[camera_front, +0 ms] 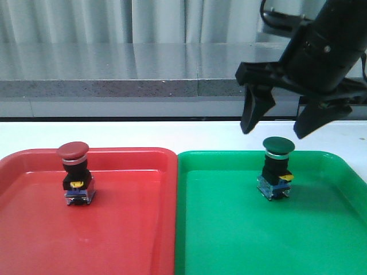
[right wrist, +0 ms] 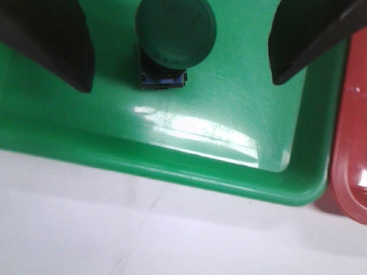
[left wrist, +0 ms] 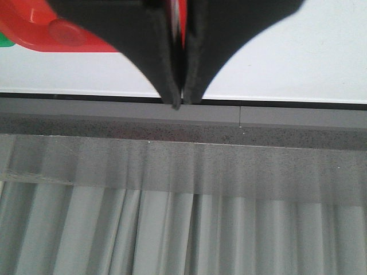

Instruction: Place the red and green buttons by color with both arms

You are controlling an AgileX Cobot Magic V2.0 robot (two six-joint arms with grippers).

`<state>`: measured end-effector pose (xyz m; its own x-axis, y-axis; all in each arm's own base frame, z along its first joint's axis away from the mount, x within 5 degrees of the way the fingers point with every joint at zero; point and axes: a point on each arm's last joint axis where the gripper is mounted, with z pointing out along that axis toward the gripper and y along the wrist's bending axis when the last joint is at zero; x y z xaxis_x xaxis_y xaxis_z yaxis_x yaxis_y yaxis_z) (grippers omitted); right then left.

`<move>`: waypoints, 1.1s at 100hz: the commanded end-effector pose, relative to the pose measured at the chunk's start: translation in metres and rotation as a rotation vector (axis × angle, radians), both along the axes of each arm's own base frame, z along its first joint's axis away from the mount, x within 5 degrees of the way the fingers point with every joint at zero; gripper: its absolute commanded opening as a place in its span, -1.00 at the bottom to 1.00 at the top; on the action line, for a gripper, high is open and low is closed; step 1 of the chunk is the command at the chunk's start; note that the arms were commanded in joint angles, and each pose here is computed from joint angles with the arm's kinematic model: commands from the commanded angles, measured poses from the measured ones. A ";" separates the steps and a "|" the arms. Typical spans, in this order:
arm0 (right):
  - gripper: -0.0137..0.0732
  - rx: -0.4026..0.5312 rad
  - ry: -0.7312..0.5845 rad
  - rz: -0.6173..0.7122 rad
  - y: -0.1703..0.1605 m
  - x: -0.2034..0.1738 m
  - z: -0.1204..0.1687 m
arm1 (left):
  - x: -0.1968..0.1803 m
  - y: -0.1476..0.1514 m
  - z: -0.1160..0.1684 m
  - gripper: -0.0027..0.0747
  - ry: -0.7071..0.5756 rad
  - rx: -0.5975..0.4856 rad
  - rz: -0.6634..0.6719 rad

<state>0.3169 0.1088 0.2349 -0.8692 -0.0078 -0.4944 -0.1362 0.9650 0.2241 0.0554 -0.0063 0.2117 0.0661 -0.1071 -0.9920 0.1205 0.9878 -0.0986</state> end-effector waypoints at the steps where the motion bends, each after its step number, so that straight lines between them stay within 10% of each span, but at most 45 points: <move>1: 0.73 0.030 -0.174 0.000 -0.003 -0.006 0.042 | -0.001 0.000 -0.005 -0.98 -0.066 -0.010 -0.003; 41: 0.73 -0.030 -0.506 0.018 -0.036 -0.070 0.121 | -0.001 0.000 -0.005 -0.98 -0.066 -0.010 -0.003; 110: 0.58 -0.114 -0.789 -0.197 -0.104 -0.215 0.116 | -0.001 0.000 -0.005 -0.98 -0.066 -0.010 -0.003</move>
<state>0.1109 0.0069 0.3389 -0.3637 0.0297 -0.9310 -0.0407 0.9980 0.0478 0.0554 -0.0063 0.2117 0.0661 -0.1071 -0.9920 0.1205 0.9878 -0.0986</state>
